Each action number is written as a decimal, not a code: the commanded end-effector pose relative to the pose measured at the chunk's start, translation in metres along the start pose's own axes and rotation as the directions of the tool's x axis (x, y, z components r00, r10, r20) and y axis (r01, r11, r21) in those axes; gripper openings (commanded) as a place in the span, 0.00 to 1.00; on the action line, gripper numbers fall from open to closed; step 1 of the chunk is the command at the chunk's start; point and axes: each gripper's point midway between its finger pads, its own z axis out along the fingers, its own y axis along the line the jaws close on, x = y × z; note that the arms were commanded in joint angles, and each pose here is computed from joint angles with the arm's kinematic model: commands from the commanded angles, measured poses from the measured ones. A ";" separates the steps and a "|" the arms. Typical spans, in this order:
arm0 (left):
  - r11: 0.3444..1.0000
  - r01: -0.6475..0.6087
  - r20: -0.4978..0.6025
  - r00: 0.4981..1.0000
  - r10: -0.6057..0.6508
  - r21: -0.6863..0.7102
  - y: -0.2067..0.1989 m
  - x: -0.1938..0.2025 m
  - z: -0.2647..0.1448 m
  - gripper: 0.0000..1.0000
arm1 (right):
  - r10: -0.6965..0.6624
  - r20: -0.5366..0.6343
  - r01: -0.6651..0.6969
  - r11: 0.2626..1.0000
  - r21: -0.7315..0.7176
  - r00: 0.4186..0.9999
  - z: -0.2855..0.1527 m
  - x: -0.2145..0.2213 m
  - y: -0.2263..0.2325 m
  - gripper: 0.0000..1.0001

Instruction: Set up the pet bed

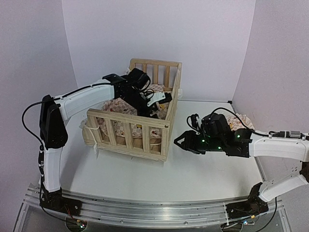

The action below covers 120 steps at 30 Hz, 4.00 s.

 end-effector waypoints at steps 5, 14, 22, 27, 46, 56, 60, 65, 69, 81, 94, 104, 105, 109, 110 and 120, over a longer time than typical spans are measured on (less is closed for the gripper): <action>1.000 0.012 -0.157 0.988 -0.009 0.018 -0.014 0.064 0.022 0.73 | 0.005 0.031 -0.004 1.000 -0.021 0.999 -0.006 -0.010 0.010 0.42; 0.997 0.062 -0.230 0.971 -0.071 -0.047 -0.004 0.091 0.036 0.72 | -0.002 0.016 0.002 1.000 -0.028 1.000 -0.001 -0.010 0.014 0.43; 0.998 0.040 -0.041 0.998 -0.038 0.042 -0.016 0.032 -0.003 0.00 | 0.003 -0.002 -0.003 0.999 -0.036 1.000 -0.001 -0.006 0.014 0.41; 0.990 -0.033 0.080 0.997 0.022 0.139 -0.033 0.008 -0.056 0.00 | -0.044 -0.127 0.024 0.988 -0.152 0.991 0.009 0.012 0.040 0.31; 0.952 -0.038 0.100 0.995 0.008 0.303 -0.064 0.025 -0.048 0.00 | -0.242 0.131 0.264 0.944 -0.198 0.961 -0.033 0.007 0.057 0.21; 0.937 -0.069 0.108 0.994 0.033 0.343 -0.083 0.019 -0.034 0.00 | -0.629 0.346 0.695 0.711 -0.107 0.696 -0.033 0.053 0.094 0.32; 0.926 -0.086 0.116 0.992 0.046 0.368 -0.093 0.015 -0.027 0.00 | -0.645 0.399 0.709 0.705 -0.017 0.651 -0.022 0.043 0.090 0.26; 0.923 -0.099 0.106 0.992 0.064 0.372 -0.095 0.017 -0.020 0.00 | -0.606 0.397 0.657 0.754 0.013 0.689 -0.009 0.038 0.087 0.23; 0.916 -0.107 0.102 0.992 0.073 0.387 -0.101 0.017 -0.016 0.00 | -0.542 0.413 0.606 0.795 -0.033 0.732 0.000 0.041 0.092 0.23; 0.931 -0.051 0.093 0.995 0.019 0.362 -0.097 0.011 -0.017 0.00 | -0.454 0.429 0.515 0.856 -0.033 0.781 0.007 0.040 0.081 0.24; 0.984 0.153 0.166 0.972 -0.167 0.095 -0.026 -0.027 -0.021 0.00 | -0.392 0.225 0.418 0.905 -0.079 0.892 -0.035 0.003 0.022 0.28; 0.958 0.064 0.154 0.982 -0.111 0.281 -0.074 -0.009 -0.027 0.00 | -0.375 0.132 0.396 0.894 -0.211 0.918 -0.003 0.001 0.036 0.34; 0.956 0.066 0.155 0.981 -0.114 0.286 -0.075 -0.009 -0.027 0.00 | -0.370 0.130 0.391 0.890 -0.233 0.920 0.000 0.003 0.040 0.35; 0.956 0.070 0.154 0.981 -0.118 0.284 -0.072 -0.012 -0.024 0.00 | -0.360 0.127 0.381 0.881 -0.279 0.924 0.014 0.006 0.046 0.37; 0.957 0.070 0.155 0.981 -0.118 0.282 -0.071 -0.013 -0.024 0.00 | -0.364 0.124 0.385 0.880 -0.279 0.923 0.017 0.007 0.046 0.37; 0.963 0.071 0.155 0.981 -0.114 0.258 -0.066 -0.014 -0.024 0.00 | -0.408 0.100 0.417 0.847 -0.331 0.908 0.037 0.010 0.047 0.33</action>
